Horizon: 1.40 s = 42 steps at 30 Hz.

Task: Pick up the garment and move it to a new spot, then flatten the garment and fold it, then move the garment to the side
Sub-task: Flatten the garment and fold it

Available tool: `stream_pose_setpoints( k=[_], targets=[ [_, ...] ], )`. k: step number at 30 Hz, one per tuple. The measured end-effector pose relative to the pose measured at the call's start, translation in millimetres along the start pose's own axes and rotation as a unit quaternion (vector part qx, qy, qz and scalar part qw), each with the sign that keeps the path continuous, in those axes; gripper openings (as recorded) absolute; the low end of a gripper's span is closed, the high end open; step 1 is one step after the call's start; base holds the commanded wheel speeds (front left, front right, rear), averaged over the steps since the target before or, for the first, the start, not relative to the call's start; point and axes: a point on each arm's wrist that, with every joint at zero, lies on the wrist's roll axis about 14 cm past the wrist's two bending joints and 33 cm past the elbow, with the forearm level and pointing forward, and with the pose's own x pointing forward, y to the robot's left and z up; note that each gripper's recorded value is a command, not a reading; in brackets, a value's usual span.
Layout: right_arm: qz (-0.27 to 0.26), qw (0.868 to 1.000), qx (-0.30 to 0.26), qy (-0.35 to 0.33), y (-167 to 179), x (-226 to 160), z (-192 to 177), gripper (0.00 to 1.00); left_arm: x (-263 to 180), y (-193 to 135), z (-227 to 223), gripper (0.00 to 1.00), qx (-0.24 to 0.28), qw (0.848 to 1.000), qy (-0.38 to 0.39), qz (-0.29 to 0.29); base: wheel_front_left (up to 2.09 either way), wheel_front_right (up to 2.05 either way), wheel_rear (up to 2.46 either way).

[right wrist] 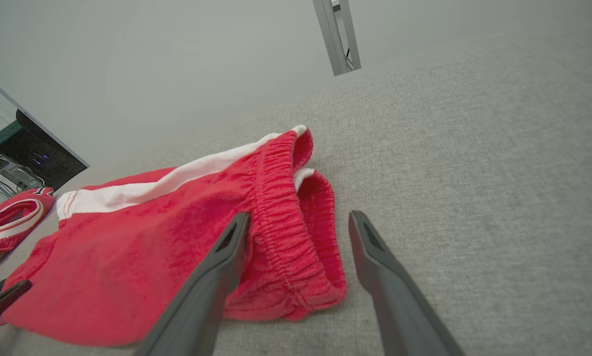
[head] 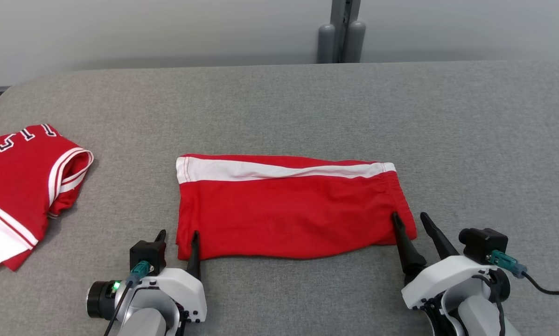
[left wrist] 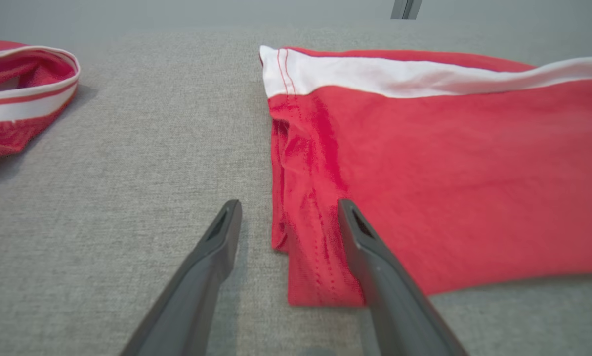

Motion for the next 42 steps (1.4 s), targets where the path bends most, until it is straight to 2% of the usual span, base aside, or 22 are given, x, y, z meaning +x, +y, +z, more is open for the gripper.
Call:
stream_pose_setpoints(
  k=[5, 7, 9, 10, 18, 22, 25, 28, 33, 37, 42],
  targets=[
    [-0.021, 0.998, -0.008, 0.064, -14.3, 2.5, -38.1, 1.00, -5.7, 7.5, -5.4, 1.00, -0.007, 1.000, 0.002, 0.012, 0.00, 0.00, 0.00],
    [-0.026, 0.997, 0.001, 0.072, -17.0, 6.4, -42.3, 1.00, -6.3, 8.1, -4.5, 1.00, -0.010, 1.000, -0.001, 0.014, 0.00, 0.00, 0.00],
    [-0.029, 0.997, 0.008, 0.074, -18.0, 9.4, -44.0, 0.20, -5.9, 8.1, 0.3, 1.00, -0.010, 1.000, -0.009, 0.014, 0.00, 0.00, 0.00],
    [-0.031, 0.997, 0.015, 0.073, -18.2, 10.3, -44.0, 0.00, -6.0, 7.7, 1.7, 1.00, -0.010, 1.000, -0.012, 0.015, 0.00, 0.00, 0.00],
    [-0.053, 0.997, 0.048, 0.018, -29.0, 7.2, -13.6, 0.00, -9.7, -3.2, 11.2, 1.00, -0.009, 0.999, -0.031, -0.001, 0.00, 0.00, 0.00],
    [-0.065, 0.997, 0.035, -0.034, -45.0, 4.6, 24.3, 0.00, -13.6, -11.7, 11.5, 1.00, -0.009, 0.999, -0.033, -0.012, 0.00, 0.00, 0.00],
    [-0.047, 0.997, 0.010, -0.064, -39.3, 6.0, 49.5, 0.00, -16.0, -16.8, 12.8, 1.00, -0.009, 0.999, -0.036, -0.020, 0.00, 0.00, 0.00],
    [0.003, 0.997, -0.022, -0.077, -11.1, 12.0, 63.8, 0.00, -19.1, -20.4, 11.9, 1.00, -0.011, 0.999, -0.035, -0.025, 0.00, 0.00, 0.00],
    [0.116, 0.989, -0.058, -0.065, 61.5, 22.2, 57.8, 0.00, -25.3, -18.9, 9.0, 1.00, -0.020, 0.999, -0.032, -0.023, 0.00, 0.00, 0.00],
    [0.203, 0.976, -0.076, -0.027, 121.5, 24.6, 32.1, 0.00, -32.4, -9.8, 7.9, 1.00, -0.031, 0.999, -0.034, -0.009, 0.00, 0.00, 0.00],
    [0.283, 0.952, -0.113, 0.034, 173.3, 22.9, -9.6, 0.00, -45.0, 5.6, 4.0, 1.00, -0.039, 0.999, -0.034, 0.015, 0.00, 0.00, 0.00]
  ],
)
